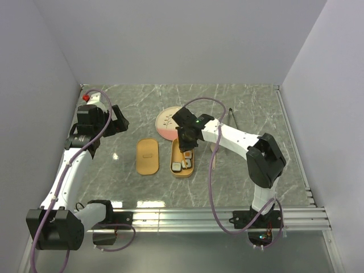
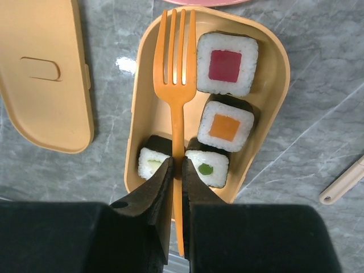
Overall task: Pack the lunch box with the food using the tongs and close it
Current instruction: Place the utensil into the utensil case
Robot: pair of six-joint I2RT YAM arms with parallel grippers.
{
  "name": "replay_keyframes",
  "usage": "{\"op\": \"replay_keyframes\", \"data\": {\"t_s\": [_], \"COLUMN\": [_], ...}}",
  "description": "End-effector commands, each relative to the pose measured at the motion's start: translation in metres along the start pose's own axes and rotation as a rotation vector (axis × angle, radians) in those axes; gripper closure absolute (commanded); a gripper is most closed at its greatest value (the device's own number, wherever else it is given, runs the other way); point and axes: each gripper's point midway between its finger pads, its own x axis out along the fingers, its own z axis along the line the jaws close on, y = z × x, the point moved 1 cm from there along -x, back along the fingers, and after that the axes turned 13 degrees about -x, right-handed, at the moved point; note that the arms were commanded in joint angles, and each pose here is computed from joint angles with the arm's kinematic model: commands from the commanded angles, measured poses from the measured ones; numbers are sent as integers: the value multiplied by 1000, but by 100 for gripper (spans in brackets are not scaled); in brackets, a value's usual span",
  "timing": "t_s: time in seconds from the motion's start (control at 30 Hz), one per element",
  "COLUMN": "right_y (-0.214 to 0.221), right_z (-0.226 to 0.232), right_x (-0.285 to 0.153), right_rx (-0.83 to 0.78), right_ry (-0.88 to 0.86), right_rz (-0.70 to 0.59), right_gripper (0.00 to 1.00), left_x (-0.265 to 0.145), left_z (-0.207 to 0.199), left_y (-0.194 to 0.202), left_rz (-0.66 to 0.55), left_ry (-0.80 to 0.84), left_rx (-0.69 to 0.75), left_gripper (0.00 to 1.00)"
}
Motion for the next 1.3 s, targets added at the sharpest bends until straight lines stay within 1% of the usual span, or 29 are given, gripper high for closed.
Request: {"op": "replay_keyframes", "data": {"t_s": [0.0, 0.13, 0.3, 0.6, 0.73, 0.83, 1.27], "right_y": [-10, -3, 0, 11, 12, 15, 24], "right_z": [9, 8, 7, 8, 8, 7, 2], "right_x": [-7, 4, 5, 15, 14, 21, 38], "right_rx": [-20, -27, -31, -41, -44, -51, -68], "right_ry": [-25, -13, -11, -27, -31, -28, -16], "right_rz": [-18, 13, 18, 71, 58, 78, 84], "right_gripper": [100, 100, 100, 100, 100, 100, 100], "left_x": [-4, -5, -4, -4, -3, -2, -1], "left_z": [-8, -8, -7, -7, -6, -7, -6], "left_y": [-8, -9, -8, -8, -8, -7, -8], "left_rz": [-45, -47, -46, -45, -45, -37, -39], "left_ry": [36, 35, 32, 33, 28, 34, 26], "left_rx": [-1, 1, -1, -1, 0, -2, -1], "left_gripper": [1, 1, 0, 0, 0, 1, 1]}}
